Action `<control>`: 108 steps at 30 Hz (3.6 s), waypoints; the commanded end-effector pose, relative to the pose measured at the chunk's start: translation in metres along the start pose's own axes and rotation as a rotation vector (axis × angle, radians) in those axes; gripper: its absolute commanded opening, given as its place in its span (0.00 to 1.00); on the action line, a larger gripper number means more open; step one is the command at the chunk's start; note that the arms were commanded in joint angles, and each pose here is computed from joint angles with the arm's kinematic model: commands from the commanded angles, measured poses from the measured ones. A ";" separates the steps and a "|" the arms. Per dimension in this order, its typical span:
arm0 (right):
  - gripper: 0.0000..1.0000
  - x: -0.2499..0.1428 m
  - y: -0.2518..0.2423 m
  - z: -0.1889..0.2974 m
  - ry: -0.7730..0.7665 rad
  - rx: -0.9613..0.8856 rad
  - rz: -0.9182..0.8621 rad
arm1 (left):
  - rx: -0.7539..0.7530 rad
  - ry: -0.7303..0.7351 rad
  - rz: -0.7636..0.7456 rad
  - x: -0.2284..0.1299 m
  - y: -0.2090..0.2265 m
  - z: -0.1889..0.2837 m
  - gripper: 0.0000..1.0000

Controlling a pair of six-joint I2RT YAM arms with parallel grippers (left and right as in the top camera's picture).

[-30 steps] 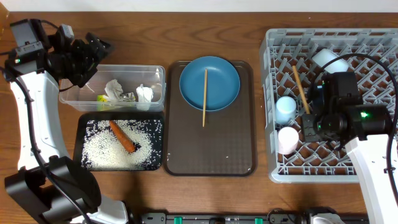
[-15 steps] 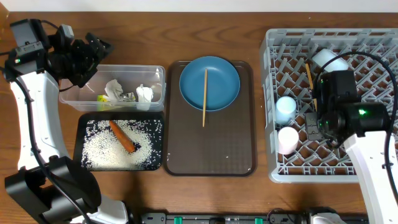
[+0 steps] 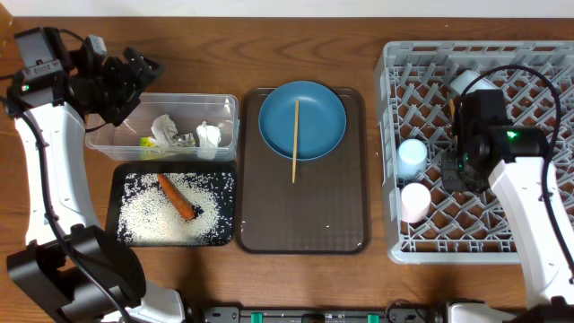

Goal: Sort waste into correct bins and load items into the dishwasher rack
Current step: 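Insert the chopstick upright in the rack and open the right gripper, then move the right gripper back to the plate and grasp the second chopstick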

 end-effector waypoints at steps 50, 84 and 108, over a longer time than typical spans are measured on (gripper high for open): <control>0.33 0.024 0.102 0.068 -0.016 0.926 -0.013 | 0.017 0.005 0.014 0.000 0.006 -0.002 0.96; 0.29 0.007 0.273 0.066 -0.271 0.567 -0.184 | 0.017 0.005 0.014 0.000 0.006 -0.002 0.96; 0.28 -0.001 0.311 0.010 -0.143 0.546 -0.146 | 0.018 0.005 0.015 0.000 0.006 -0.002 0.96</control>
Point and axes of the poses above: each gripper's point midway between its finger pads, its own z axis back along the fingers, its own y axis along the line the jaws close on, x = y × z, the point moved 4 cm from there along z, back along the fingers, and after that the axes turned 4 degrees about -z, right-handed, at the moved point
